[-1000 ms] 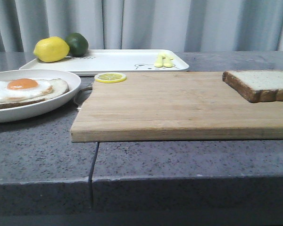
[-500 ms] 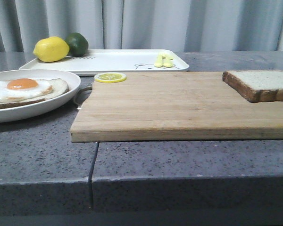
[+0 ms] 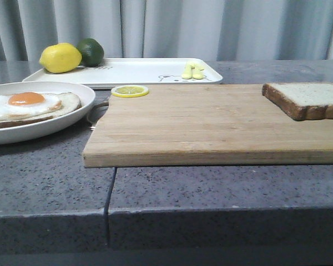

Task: Place bread and move sandwich to tray
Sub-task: 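Lower the open right gripper around the bread slice's edge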

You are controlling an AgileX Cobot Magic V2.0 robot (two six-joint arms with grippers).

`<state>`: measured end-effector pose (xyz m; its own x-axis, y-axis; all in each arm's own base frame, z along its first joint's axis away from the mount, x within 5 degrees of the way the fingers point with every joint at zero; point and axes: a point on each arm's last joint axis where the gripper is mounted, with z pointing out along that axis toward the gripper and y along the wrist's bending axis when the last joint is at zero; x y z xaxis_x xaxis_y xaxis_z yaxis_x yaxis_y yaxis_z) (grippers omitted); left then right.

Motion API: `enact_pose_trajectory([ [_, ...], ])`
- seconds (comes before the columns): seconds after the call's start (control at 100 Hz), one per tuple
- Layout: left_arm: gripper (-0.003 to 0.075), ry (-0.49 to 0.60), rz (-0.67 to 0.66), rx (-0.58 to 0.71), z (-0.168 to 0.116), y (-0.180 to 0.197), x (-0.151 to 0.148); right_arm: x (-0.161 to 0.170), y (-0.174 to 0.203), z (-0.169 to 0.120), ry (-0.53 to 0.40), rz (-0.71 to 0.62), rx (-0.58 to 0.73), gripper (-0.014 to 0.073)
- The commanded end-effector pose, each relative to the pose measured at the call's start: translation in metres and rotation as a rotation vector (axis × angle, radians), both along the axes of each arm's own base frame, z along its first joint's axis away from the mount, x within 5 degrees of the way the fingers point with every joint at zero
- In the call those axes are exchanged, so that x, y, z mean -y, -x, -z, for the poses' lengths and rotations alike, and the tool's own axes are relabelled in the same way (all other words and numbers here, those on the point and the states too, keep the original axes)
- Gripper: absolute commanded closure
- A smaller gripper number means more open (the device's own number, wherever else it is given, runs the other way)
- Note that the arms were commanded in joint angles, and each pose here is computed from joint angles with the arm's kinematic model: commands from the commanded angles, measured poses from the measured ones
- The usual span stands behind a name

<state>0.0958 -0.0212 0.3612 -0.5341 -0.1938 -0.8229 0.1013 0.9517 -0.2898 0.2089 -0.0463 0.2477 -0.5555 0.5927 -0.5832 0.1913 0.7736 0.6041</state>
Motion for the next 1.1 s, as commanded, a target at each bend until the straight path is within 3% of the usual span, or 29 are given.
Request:
enact_pose_trajectory([
  [0.0,0.0269,0.033,-0.007,0.071,-0.014,-0.003,0.001,0.002,-0.006,-0.006,-0.025,0.002,0.036,0.0116],
  [1.09,0.0269,0.033,-0.007,0.071,-0.014,-0.003,0.001,0.006,-0.038,0.022,-0.173,-0.098,-0.001,0.0116],
])
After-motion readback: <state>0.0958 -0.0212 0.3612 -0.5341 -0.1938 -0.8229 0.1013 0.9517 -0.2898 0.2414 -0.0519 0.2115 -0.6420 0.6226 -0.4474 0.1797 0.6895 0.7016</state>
